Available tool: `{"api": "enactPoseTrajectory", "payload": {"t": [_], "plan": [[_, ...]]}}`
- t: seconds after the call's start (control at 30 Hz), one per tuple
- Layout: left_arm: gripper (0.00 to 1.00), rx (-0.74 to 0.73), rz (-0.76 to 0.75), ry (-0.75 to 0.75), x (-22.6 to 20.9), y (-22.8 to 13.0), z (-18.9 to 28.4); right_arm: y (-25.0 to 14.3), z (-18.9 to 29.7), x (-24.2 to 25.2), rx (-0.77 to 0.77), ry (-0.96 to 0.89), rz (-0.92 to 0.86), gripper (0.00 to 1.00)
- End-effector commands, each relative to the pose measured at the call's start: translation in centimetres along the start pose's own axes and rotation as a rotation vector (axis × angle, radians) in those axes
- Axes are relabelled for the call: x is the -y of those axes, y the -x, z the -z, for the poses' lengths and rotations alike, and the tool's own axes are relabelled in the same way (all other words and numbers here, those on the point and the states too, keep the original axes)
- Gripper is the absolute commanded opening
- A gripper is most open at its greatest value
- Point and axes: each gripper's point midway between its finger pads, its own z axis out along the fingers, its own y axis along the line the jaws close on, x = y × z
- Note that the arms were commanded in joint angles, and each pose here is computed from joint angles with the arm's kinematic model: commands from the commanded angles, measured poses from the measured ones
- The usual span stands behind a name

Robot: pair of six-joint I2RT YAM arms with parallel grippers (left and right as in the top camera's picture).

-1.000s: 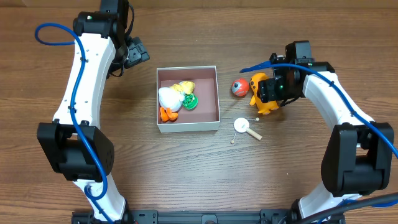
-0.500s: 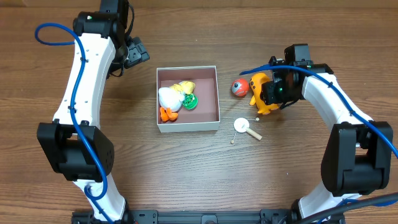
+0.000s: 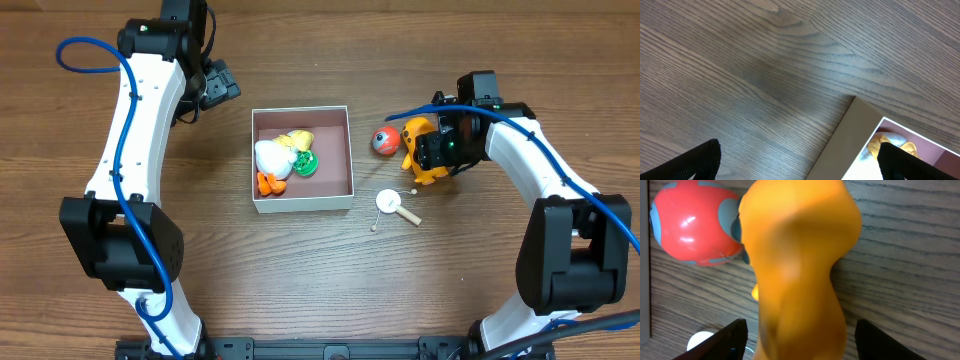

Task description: Pack container

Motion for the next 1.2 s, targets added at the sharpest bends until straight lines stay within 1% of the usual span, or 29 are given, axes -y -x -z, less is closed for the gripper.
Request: {"api": "enactPoseTrajectory", "payload": {"t": [0.0, 0.17, 0.37, 0.57, 0.67, 0.77, 0.9, 0.93, 1.0, 1.17], "plan": [[1.0, 0.02, 0.027, -0.025, 0.1, 0.2, 1.2, -0.1, -0.4, -0.1, -0.005, 0.006, -0.003, 0.73], [1.0, 0.02, 0.027, -0.025, 0.1, 0.2, 1.2, 1.0, 1.0, -0.2, 0.008, 0.005, 0.0, 0.75], [1.0, 0.02, 0.027, -0.025, 0.1, 0.2, 1.2, 1.9, 5.0, -1.3, 0.024, 0.021, 0.011, 0.77], [1.0, 0.02, 0.027, -0.025, 0.1, 0.2, 1.2, 0.4, 9.1, -4.0, 0.038, 0.032, 0.066, 0.77], [1.0, 0.02, 0.027, -0.025, 0.1, 0.2, 1.2, -1.0, 10.1, -6.7, 0.013, 0.083, 0.111, 0.77], [1.0, 0.02, 0.027, -0.025, 0.1, 0.2, 1.2, -2.5, 9.8, -9.1, -0.049, 0.11, 0.155, 0.78], [1.0, 0.02, 0.027, -0.025, 0.1, 0.2, 1.2, -5.1, 8.0, -11.1, -0.129, 0.106, 0.25, 0.77], [1.0, 0.02, 0.027, -0.025, 0.1, 0.2, 1.2, -6.1, 7.0, -10.7, -0.164, 0.05, 0.276, 0.77], [1.0, 0.02, 0.027, -0.025, 0.1, 0.2, 1.2, -6.8, 6.4, -10.1, -0.185, 0.018, 0.278, 0.77], [1.0, 0.02, 0.027, -0.025, 0.1, 0.2, 1.2, -8.5, 4.9, -9.1, -0.227, 0.011, 0.257, 0.72]]}}
